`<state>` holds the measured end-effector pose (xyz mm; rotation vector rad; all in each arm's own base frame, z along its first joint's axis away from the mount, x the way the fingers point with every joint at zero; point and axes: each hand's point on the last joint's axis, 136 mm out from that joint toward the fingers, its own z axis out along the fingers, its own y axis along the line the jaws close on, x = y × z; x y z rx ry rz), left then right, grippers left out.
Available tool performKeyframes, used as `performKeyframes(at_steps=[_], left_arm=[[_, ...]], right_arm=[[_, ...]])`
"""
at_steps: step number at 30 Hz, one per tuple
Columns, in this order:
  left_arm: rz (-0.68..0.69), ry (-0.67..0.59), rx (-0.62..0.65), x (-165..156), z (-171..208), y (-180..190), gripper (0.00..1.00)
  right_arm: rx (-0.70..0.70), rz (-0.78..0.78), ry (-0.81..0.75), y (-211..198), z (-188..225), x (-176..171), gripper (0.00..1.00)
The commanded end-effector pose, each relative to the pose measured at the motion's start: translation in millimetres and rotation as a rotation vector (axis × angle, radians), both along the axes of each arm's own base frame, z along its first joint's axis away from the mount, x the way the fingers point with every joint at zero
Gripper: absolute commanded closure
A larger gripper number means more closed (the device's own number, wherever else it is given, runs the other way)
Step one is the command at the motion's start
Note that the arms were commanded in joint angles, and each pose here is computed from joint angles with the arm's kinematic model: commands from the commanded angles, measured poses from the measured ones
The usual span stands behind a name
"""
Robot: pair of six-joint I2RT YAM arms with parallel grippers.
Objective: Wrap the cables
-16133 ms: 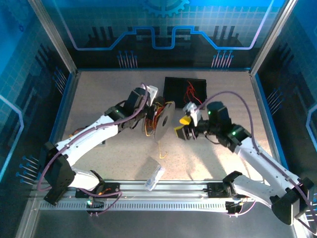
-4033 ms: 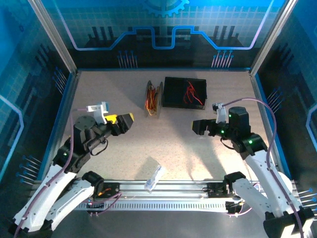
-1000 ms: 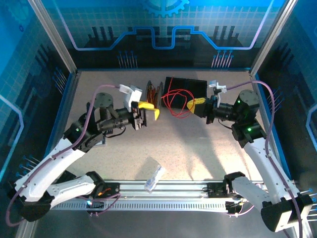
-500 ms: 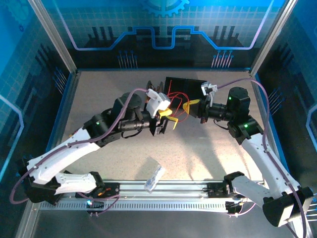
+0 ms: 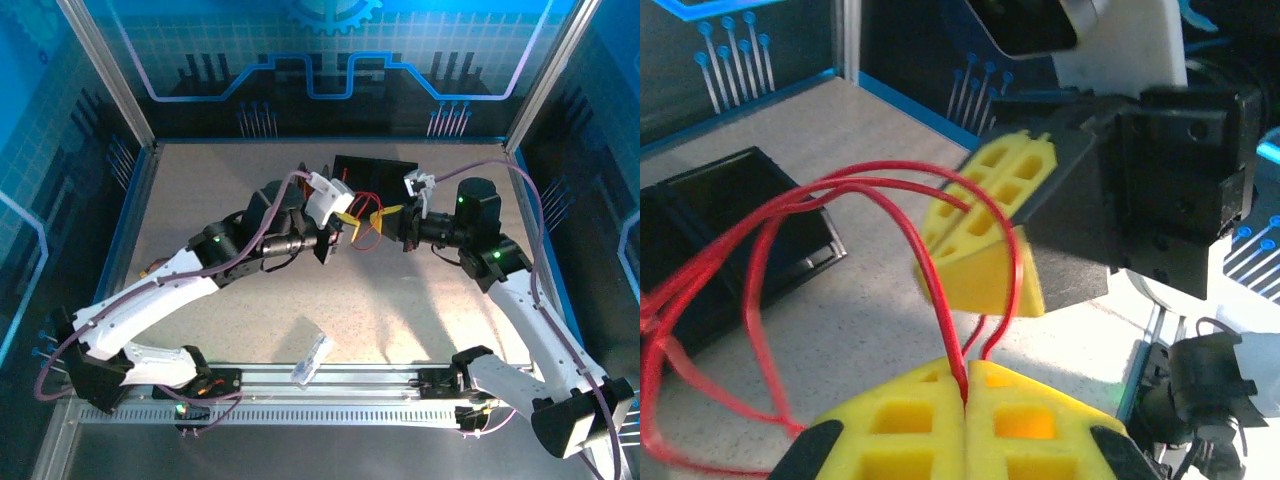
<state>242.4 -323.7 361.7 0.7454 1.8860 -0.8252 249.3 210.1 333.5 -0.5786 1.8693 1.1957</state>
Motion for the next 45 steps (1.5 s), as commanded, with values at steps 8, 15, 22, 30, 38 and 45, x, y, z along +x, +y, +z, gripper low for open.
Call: performKeyframes(at_steps=[8,15,22,30,38,45], left_arm=[[0.148,0.000,-0.176,12.1,30.4,67.2,1.00],[0.216,-0.005,-0.201,19.4,33.6,92.1,1.00],[0.358,-0.028,-0.191,34.8,33.3,121.8,1.00],[0.296,-0.047,-0.321,31.8,54.7,119.8,1.00],[0.132,-0.060,-0.456,27.3,85.1,92.0,1.00],[0.204,-0.106,-0.459,34.6,96.1,103.1,1.00]], right_arm=[[0.022,-0.174,0.013,-33.6,12.3,13.7,1.00],[0.055,-0.286,0.105,-60.0,-1.9,30.5,1.00],[0.117,-0.322,0.141,-76.1,-3.6,34.8,1.00],[0.164,-0.223,0.170,-66.3,-2.7,30.5,1.00],[-0.039,-0.185,0.255,-35.7,-50.5,30.9,1.00],[-0.118,-0.308,0.304,-56.8,-77.0,40.2,1.00]])
